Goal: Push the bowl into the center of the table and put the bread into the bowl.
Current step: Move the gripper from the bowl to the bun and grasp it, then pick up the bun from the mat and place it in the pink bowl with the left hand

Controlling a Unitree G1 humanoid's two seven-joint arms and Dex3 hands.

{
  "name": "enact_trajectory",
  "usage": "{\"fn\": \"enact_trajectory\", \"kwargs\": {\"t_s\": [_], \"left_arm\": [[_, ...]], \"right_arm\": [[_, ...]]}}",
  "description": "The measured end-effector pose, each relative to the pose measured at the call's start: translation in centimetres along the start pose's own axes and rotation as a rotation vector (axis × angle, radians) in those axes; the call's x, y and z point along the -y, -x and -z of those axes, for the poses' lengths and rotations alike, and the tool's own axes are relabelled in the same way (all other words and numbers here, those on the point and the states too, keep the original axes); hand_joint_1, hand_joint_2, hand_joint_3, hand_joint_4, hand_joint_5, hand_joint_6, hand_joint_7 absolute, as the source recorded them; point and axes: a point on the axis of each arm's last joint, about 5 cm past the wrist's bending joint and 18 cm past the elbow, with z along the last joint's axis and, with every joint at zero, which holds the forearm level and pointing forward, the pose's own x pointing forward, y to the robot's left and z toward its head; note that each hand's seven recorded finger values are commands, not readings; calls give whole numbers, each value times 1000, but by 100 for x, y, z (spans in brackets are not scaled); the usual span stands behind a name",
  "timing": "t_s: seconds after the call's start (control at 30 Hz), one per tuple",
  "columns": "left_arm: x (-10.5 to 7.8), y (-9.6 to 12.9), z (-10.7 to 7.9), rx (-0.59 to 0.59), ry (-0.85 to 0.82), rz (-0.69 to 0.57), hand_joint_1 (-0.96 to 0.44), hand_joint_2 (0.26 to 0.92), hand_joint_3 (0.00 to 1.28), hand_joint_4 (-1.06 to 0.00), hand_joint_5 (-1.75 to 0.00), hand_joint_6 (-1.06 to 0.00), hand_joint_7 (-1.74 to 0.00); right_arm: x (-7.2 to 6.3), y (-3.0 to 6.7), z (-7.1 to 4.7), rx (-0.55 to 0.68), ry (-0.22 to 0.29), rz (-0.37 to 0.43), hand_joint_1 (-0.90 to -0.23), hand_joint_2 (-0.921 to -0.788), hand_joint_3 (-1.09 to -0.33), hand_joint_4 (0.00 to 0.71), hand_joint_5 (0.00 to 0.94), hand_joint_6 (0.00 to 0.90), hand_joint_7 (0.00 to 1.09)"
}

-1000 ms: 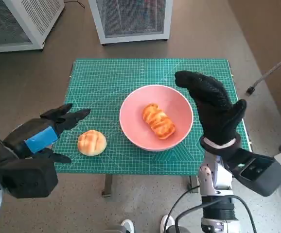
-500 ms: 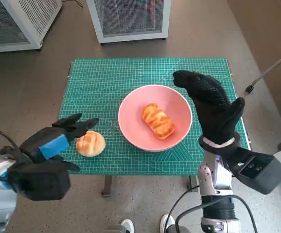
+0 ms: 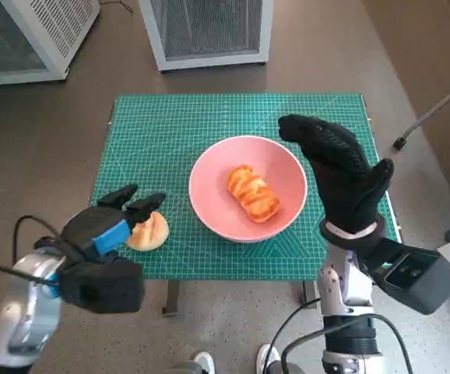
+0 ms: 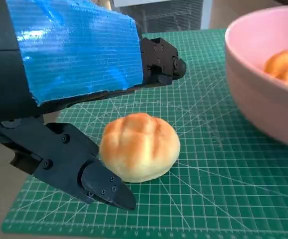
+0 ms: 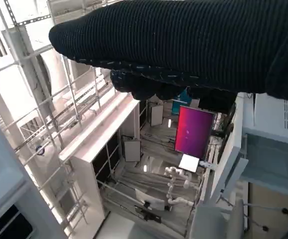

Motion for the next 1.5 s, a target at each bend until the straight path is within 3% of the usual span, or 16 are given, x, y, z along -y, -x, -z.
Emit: {"fn": "enact_trajectory", "kwargs": {"t_s": [0.23, 0.57, 1.13, 1.23, 1.3, 1.37, 1.5], "left_arm": [[123, -143, 26, -46, -42, 12, -222, 739, 8, -86, -17, -212, -29], [191, -297, 74, -160, -54, 43, -21, 763, 11, -197, -22, -345, -41], [182, -467, 130, -149, -58, -9, 46, 839, 32, -569, -87, -636, -112], [182, -478, 130, -144, -66, -11, 55, 857, 21, -658, -261, -659, -313], [184, -482, 130, -139, -70, -12, 46, 876, 41, -641, -584, -605, -603], [184, -484, 131, -135, -74, -13, 20, 902, 114, -627, -1016, -533, -975], [192, -485, 133, -131, -79, -14, 5, 917, 134, -645, -1246, -518, -1135]], "right_arm": [[5, 7, -6, 0, 6, -1, -428, -873, -590, 336, 0, -1, 814], [26, 19, -22, 4, 23, -3, -424, -870, -598, 341, 3, -1, 809], [25, 18, -28, -6, 51, -14, -422, -859, -622, 341, 3, -1, 809], [25, 19, -28, -6, 51, -14, -425, -857, -626, 341, 3, -1, 810], [25, 19, -28, -6, 52, -14, -426, -856, -627, 341, 3, -1, 810], [26, 19, -29, -6, 52, -14, -427, -856, -628, 341, 3, -1, 810], [26, 19, -29, -5, 53, -13, -428, -855, -630, 340, 3, -1, 809]]}}
